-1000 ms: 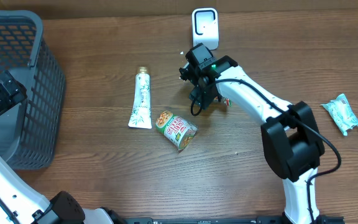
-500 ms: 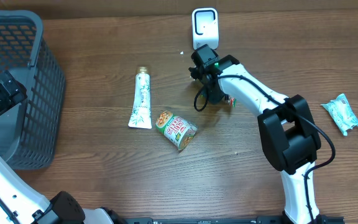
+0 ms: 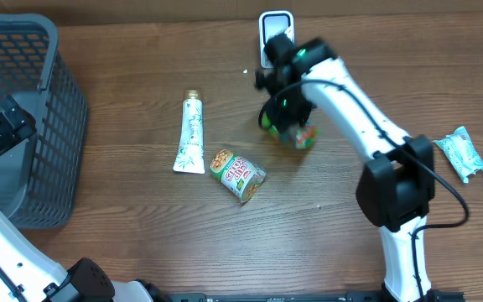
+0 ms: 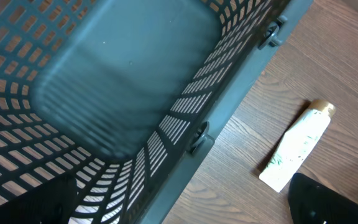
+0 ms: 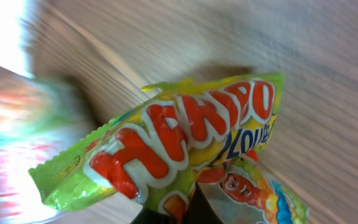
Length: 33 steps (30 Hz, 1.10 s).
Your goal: Scan the item barcode
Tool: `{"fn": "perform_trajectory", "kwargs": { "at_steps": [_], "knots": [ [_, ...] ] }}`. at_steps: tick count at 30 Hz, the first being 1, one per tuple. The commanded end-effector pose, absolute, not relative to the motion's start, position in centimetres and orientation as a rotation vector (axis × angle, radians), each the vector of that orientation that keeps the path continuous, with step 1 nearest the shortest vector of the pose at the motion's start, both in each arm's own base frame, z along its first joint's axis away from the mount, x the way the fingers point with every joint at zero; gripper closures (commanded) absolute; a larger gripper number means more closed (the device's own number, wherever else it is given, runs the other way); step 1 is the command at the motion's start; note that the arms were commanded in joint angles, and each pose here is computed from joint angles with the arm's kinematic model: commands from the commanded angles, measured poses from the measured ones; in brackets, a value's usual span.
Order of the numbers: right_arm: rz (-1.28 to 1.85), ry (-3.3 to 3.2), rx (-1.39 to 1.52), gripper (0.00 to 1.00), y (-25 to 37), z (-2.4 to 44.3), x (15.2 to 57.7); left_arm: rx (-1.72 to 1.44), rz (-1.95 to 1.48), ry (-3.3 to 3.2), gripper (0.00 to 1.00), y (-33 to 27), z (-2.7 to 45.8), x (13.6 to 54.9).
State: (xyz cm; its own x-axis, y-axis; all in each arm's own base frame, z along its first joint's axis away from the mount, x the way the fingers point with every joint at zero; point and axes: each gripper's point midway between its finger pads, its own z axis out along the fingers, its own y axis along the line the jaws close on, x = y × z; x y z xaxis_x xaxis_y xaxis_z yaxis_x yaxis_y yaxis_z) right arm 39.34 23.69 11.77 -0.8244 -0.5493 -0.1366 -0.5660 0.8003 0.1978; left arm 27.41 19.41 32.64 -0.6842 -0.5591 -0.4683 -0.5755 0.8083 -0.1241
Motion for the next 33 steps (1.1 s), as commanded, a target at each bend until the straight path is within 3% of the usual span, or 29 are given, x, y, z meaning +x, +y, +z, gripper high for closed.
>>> {"fn": "perform_trajectory", "kwargs": {
  "at_steps": [1, 7, 9, 21, 28, 30, 31, 33],
  "knots": [
    [0.995, 2.773, -0.688, 0.96, 25.6, 20.0, 39.3, -0.823, 0.048, 2.500, 0.00, 19.4, 32.8, 27.4],
    [1.507, 2.654, -0.442, 0.96, 22.7, 22.2, 40.4, -0.823, 0.048, 2.500, 0.00, 19.4, 32.8, 27.4],
    [1.552, 2.637, -0.389, 0.96, 21.7, 21.8, 40.9, -0.822, 0.048, 2.500, 0.00, 19.4, 32.8, 27.4],
    [1.634, 2.625, -0.309, 0.96, 20.8, 14.1, 41.0, -0.822, 0.048, 2.500, 0.00, 19.4, 32.8, 27.4],
    [1.410, 2.762, -0.168, 0.96, 19.3, 7.5, 41.4, -0.822, 0.048, 2.500, 0.00, 19.4, 32.8, 27.4],
    [1.303, 2.799, -0.166, 0.90, 18.5, 6.4, 41.7, -0.823, 0.048, 2.500, 0.00, 19.4, 32.8, 27.4],
    [1.214, 2.826, -0.162, 0.77, 17.8, 5.7, 42.0, -0.822, 0.048, 2.500, 0.00, 19.4, 32.8, 27.4],
    [0.987, 2.888, -0.147, 0.65, 15.9, 4.1, 42.7, -0.822, 0.048, 2.500, 0.00, 19.4, 32.8, 27.4]
  ]
}}
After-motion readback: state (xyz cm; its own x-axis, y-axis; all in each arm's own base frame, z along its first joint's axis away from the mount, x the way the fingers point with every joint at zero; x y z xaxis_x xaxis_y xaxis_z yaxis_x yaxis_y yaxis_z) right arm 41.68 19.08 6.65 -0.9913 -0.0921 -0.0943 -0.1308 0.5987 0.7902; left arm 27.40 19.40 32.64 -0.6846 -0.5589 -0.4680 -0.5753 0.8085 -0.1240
